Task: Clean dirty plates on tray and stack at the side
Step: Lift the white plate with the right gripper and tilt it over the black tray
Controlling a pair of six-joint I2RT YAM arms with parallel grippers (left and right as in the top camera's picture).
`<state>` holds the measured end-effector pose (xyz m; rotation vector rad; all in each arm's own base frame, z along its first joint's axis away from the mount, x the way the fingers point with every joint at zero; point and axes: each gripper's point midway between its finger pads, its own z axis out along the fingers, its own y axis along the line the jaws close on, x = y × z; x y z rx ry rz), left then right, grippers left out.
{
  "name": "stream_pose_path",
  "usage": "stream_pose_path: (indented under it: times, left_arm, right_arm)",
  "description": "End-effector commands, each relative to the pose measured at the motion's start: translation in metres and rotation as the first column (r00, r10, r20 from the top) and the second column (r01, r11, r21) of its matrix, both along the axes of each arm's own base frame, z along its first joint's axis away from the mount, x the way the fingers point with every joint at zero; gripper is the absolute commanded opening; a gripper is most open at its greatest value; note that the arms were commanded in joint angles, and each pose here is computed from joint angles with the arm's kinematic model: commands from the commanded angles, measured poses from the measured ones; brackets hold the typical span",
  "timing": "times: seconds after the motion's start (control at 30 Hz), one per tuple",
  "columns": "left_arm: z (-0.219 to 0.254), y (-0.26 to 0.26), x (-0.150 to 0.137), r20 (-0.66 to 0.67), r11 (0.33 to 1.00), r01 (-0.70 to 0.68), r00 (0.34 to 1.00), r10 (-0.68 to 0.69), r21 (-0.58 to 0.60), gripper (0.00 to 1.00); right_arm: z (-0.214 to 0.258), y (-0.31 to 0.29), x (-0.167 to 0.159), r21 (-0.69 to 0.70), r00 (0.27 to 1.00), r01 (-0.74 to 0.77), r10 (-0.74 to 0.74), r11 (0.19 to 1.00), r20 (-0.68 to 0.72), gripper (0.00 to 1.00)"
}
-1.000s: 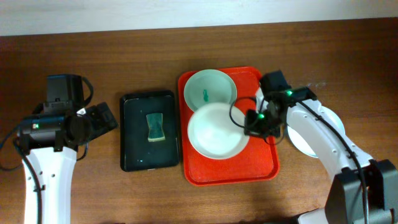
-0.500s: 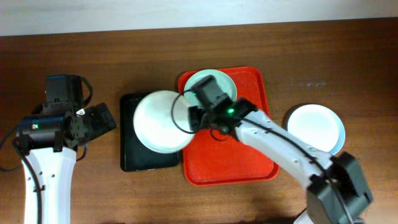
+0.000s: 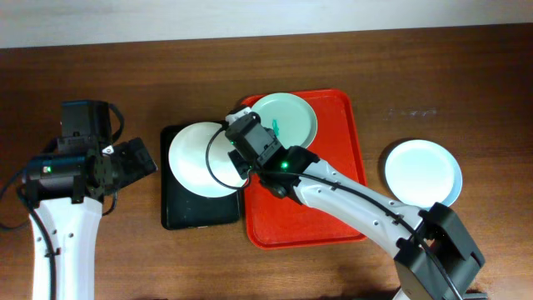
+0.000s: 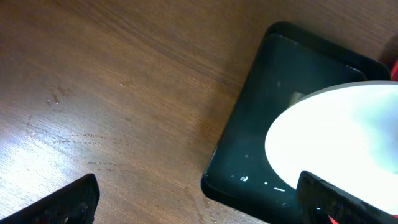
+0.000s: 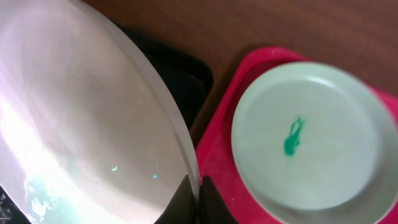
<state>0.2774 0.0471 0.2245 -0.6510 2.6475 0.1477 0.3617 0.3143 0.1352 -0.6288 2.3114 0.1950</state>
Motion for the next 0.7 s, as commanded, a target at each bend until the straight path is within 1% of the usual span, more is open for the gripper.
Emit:
stream_pose_path:
  times: [0.0,0.1,0.17,0.27,0.4,0.47,0.67]
  left_arm:
    - [0.007,0.004,0.000,0.022,1.000,-0.013,1.000,0.013,0.014,0.99]
    - [0.007,0.004,0.000,0.023,1.000,-0.014,1.000,0.014,0.014,0.99]
    - [0.007,0.004,0.000,0.022,1.000,-0.014,1.000,0.013,0.014,0.99]
    - [0.007,0.004,0.000,0.023,1.000,-0.014,1.000,0.014,0.013,0.99]
    - [0.007,0.004,0.000,0.022,1.000,-0.014,1.000,0.013,0.014,1.00]
    - [0.007,0.004,0.000,0.022,1.000,-0.013,1.000,0.013,0.014,0.99]
    - [0.007,0.004,0.000,0.022,1.000,-0.013,1.000,0.013,0.014,0.99]
  right_arm:
    - [0.046,0.012,0.006,-0.029,0.989,-0.028,0.032,0.999,0.147,0.04]
    - [0.071,0.018,0.007,-0.122,0.962,-0.042,0.073,0.992,0.262,0.04]
    - [0.083,0.018,0.006,-0.182,0.944,-0.015,0.074,0.983,0.322,0.04]
    - [0.100,0.015,0.001,-0.240,0.913,0.075,0.030,0.968,0.407,0.04]
    - [0.121,0.016,-0.011,-0.273,0.861,0.172,-0.010,0.947,0.508,0.04]
    - [0.124,0.022,-0.015,-0.288,0.854,0.158,0.016,0.944,0.520,0.04]
    - [0.126,0.023,-0.017,-0.283,0.853,0.155,0.017,0.947,0.522,0.04]
